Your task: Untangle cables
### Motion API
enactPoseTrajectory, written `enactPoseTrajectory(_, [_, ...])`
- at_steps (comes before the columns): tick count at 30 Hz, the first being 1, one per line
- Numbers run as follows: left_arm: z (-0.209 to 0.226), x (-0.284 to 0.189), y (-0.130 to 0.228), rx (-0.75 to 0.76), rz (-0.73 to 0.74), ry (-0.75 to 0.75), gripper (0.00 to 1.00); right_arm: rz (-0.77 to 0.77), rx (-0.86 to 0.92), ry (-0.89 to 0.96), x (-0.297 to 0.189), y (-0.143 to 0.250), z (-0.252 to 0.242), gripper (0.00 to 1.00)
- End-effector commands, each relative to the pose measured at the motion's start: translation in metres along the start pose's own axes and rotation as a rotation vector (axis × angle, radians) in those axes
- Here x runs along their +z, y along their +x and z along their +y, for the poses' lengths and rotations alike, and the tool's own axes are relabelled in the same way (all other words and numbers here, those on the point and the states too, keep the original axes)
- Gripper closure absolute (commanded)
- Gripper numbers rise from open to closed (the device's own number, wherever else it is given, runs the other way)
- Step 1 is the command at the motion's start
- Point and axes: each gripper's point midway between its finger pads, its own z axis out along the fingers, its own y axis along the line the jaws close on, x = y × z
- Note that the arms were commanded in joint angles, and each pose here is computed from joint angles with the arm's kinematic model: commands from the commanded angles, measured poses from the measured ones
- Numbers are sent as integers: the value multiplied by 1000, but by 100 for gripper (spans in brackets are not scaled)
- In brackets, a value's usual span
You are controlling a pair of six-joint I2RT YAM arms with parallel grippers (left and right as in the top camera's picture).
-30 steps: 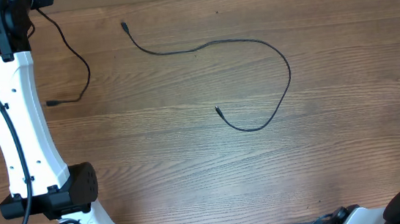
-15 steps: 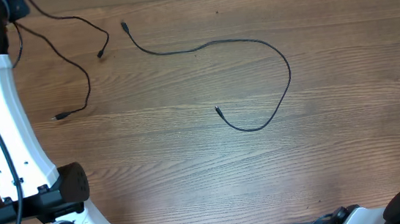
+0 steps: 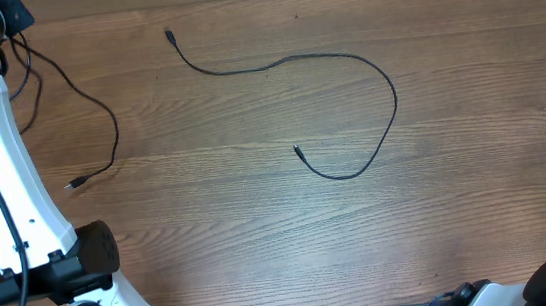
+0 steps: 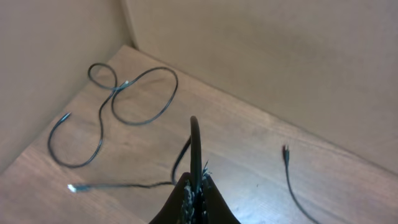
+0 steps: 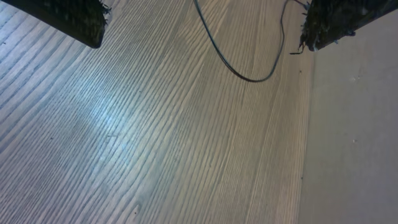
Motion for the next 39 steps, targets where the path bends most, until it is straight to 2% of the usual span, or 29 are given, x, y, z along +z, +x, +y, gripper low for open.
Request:
enactPoseTrajectory(1, [-11,40,13,-12,64,41,96,-36,-17,-13,-10,-5,8,0])
enactPoseTrajectory(4, [-29,82,17,-18,78,119,96,-36,-17,-13,-10,-5,8,0])
enactPoseTrajectory(11, [-48,181,6,-28,-48,161,96,-36,-17,-13,-10,-5,8,0])
enactPoseTrajectory(14, [-47,222,26,-27,-26,133,96,-36,-17,-13,-10,-5,8,0])
enactPoseTrajectory(18, [-41,260,74,-14,99,100,96,-36,-17,-13,-10,-6,7,0])
enactPoseTrajectory(22, [-15,274,115,3,221,-45,96,-36,-17,-14,-10,-6,8,0])
enactPoseTrajectory(27, [40,258,142,-37,299,-360,96,-36,-17,-13,-10,-5,8,0])
enactPoseTrajectory(30, [50,250,154,-21,351,-414,95,-36,-17,-13,-10,-5,8,0])
enactPoseTrajectory(31, [51,247,158,-14,374,-419,69,-36,-17,-13,-10,-5,8,0])
enactPoseTrajectory(32, [51,245,159,-12,379,-419,56,-36,-17,-13,-10,-5,8,0])
enactPoseTrajectory(33, [49,243,159,-13,383,-409,26,-36,-17,-13,-10,-5,8,0])
enactPoseTrajectory(34, [44,241,159,-16,390,-387,14,-36,-17,-13,-10,-5,8,0])
enactPoseTrajectory(36, [29,235,155,-32,398,-319,0,-36,-17,-13,-10,-6,8,0])
enactPoseTrajectory(39, [-1,219,139,-69,384,-172,0,-36,-17,-14,-10,-6,8,0])
